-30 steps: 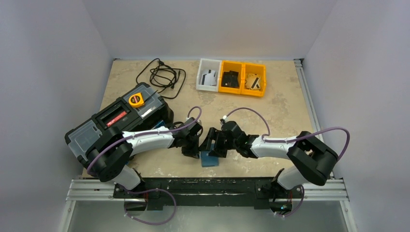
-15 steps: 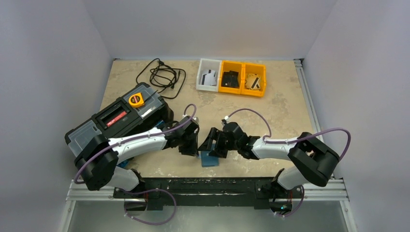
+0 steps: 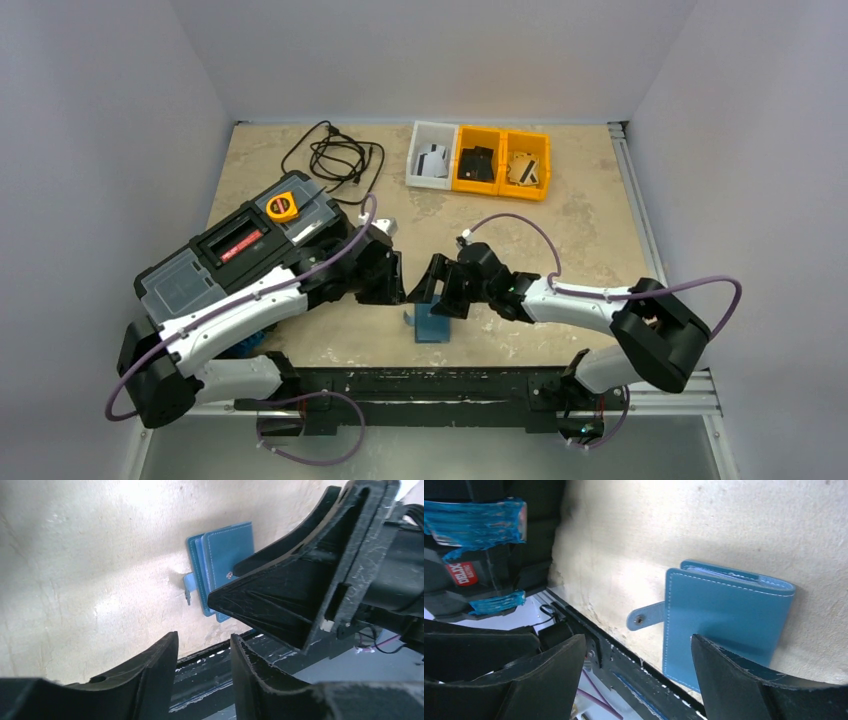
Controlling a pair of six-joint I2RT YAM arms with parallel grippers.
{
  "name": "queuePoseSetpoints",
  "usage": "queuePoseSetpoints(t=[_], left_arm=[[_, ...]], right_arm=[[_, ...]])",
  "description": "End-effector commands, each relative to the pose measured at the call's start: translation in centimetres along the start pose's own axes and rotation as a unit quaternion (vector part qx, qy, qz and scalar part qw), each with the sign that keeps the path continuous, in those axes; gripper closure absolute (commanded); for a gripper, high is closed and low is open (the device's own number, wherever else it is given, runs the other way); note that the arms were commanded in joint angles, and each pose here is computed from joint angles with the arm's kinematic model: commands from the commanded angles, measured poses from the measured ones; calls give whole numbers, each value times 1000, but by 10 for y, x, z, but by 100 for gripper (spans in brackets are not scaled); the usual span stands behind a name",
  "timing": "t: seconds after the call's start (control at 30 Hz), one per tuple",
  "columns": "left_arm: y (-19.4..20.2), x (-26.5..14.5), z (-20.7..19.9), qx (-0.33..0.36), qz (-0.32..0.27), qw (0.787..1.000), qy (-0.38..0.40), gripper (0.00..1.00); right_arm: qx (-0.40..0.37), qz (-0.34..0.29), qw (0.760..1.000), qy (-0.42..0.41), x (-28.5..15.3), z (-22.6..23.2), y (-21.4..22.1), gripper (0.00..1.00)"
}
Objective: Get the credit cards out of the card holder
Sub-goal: Close the card holder at the center of the board, then reset both arms
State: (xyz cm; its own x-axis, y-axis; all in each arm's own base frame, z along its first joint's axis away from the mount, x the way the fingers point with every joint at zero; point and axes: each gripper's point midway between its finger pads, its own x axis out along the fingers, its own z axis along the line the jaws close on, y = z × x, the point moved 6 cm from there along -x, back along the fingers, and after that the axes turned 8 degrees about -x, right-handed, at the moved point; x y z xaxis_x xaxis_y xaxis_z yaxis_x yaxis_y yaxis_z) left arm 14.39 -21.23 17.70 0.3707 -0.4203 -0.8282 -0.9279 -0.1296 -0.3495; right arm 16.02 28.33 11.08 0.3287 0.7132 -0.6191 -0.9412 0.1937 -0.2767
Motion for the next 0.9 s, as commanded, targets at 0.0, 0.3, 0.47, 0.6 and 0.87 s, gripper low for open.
queuePoseSetpoints(t=[0.0, 0.3, 0.47, 0.6, 0.87], left_arm=[[-19, -38, -5, 21, -52, 998, 9, 53], [-50, -115, -9, 33, -145, 987, 53, 1], [-58, -153, -1, 31, -205, 977, 52, 0], [-60, -172, 11, 28, -244, 969, 36, 0], [-59, -175, 24, 38, -257, 966, 4, 0]], right_arm=[[-29, -44, 998, -20, -17, 31, -22, 21], [-119, -151, 981, -12, -81, 89, -69, 2], [-168, -220, 961, 3, -128, 110, -89, 1], [-185, -265, 946, 10, -159, 115, -96, 1], [-189, -302, 934, 10, -183, 109, -95, 1]])
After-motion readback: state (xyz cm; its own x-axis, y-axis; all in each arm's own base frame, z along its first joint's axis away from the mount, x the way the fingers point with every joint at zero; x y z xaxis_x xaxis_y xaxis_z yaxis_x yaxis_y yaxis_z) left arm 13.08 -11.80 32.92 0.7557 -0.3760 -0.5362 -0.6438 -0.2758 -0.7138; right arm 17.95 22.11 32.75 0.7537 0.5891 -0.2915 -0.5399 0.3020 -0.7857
